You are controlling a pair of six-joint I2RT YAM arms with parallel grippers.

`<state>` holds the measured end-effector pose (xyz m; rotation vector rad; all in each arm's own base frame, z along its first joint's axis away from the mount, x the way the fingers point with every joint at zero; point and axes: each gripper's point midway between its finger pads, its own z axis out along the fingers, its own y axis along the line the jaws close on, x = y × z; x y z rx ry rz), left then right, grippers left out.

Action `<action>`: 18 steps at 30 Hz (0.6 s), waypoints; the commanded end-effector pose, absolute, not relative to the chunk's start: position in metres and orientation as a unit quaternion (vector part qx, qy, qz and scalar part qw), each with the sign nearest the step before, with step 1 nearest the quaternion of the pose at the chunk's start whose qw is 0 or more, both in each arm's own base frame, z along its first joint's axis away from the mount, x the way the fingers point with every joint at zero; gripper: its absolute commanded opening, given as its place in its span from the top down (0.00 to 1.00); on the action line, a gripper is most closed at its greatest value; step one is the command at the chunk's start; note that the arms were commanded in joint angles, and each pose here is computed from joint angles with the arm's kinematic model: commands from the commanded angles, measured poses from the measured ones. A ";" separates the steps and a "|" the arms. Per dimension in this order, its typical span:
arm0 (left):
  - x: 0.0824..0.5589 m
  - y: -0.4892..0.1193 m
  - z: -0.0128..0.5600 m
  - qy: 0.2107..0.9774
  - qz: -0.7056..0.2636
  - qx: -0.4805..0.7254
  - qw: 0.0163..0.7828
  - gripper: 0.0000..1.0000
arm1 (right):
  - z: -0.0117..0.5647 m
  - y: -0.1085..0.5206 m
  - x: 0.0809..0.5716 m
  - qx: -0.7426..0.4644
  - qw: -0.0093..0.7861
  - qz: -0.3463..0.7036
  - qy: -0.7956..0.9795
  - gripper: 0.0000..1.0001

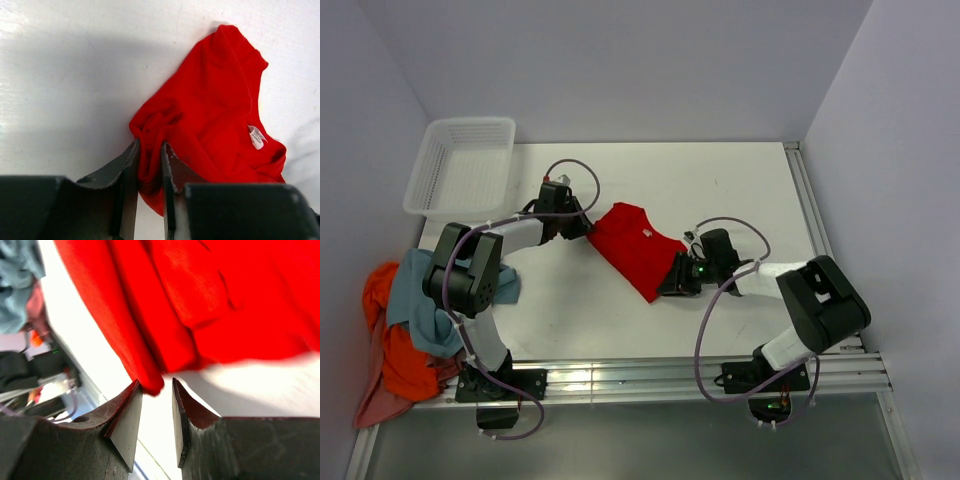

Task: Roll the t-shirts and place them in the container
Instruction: Roll the tshirt

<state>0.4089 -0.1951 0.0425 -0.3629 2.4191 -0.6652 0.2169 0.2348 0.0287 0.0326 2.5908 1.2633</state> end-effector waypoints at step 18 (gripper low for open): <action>0.436 -0.191 0.082 0.889 -0.258 -0.120 0.359 0.76 | 0.130 0.230 0.254 -0.105 0.339 0.278 0.893 0.55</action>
